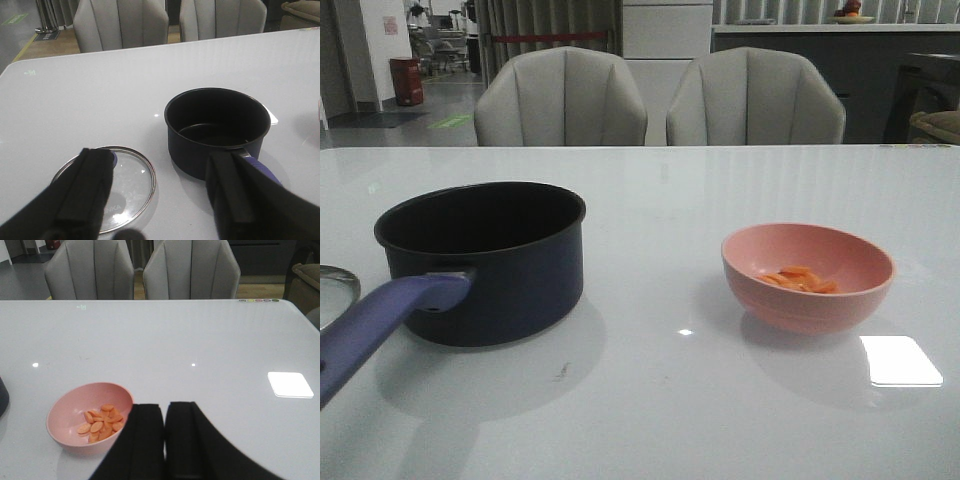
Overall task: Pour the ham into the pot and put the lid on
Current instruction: 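Move the right gripper toward the pink bowl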
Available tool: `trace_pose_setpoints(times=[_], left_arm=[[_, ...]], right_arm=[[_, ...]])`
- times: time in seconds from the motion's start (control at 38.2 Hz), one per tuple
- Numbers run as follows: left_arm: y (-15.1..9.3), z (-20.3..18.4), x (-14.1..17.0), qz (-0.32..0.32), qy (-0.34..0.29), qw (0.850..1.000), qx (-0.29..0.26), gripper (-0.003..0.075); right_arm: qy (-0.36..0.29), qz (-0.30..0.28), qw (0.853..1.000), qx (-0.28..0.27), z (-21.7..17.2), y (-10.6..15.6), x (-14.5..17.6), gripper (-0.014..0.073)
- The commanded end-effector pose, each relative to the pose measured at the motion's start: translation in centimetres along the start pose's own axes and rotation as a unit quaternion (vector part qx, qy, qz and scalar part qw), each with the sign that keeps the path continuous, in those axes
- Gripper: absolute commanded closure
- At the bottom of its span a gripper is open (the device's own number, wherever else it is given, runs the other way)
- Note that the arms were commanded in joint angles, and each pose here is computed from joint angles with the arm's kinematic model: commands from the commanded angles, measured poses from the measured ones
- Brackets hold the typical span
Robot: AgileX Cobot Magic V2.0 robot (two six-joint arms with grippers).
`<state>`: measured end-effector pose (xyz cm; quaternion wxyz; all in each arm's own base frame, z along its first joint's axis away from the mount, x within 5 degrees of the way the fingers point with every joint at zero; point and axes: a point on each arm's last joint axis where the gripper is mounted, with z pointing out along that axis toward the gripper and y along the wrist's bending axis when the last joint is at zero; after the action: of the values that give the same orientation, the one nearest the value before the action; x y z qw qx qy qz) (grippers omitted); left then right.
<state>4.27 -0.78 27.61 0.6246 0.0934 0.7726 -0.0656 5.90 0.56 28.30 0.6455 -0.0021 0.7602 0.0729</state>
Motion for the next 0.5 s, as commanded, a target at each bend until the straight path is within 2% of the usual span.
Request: trace_pose_setpoints(times=[0.0,0.08,0.29,0.47], left_arm=[[0.0,-0.3,-1.4,0.001,-0.043,0.999,0.005,0.0283],[0.0,-0.3,-1.4,0.001,-0.042,0.999,0.005,0.0283],[0.0,-0.3,-1.4,0.001,-0.041,0.999,0.005,0.0283],[0.0,-0.3,-1.4,0.001,-0.041,0.999,0.005,0.0283]], right_arm=[[-0.038,0.001,0.999,-0.008,0.0,0.3,-1.7,0.0421],[-0.027,0.000,1.000,-0.006,0.4,0.3,-2.1,0.0381],[0.033,-0.002,0.999,0.002,3.1,0.6,-3.7,0.0085],[0.081,-0.003,0.997,0.008,6.8,1.0,-6.4,0.0080]])
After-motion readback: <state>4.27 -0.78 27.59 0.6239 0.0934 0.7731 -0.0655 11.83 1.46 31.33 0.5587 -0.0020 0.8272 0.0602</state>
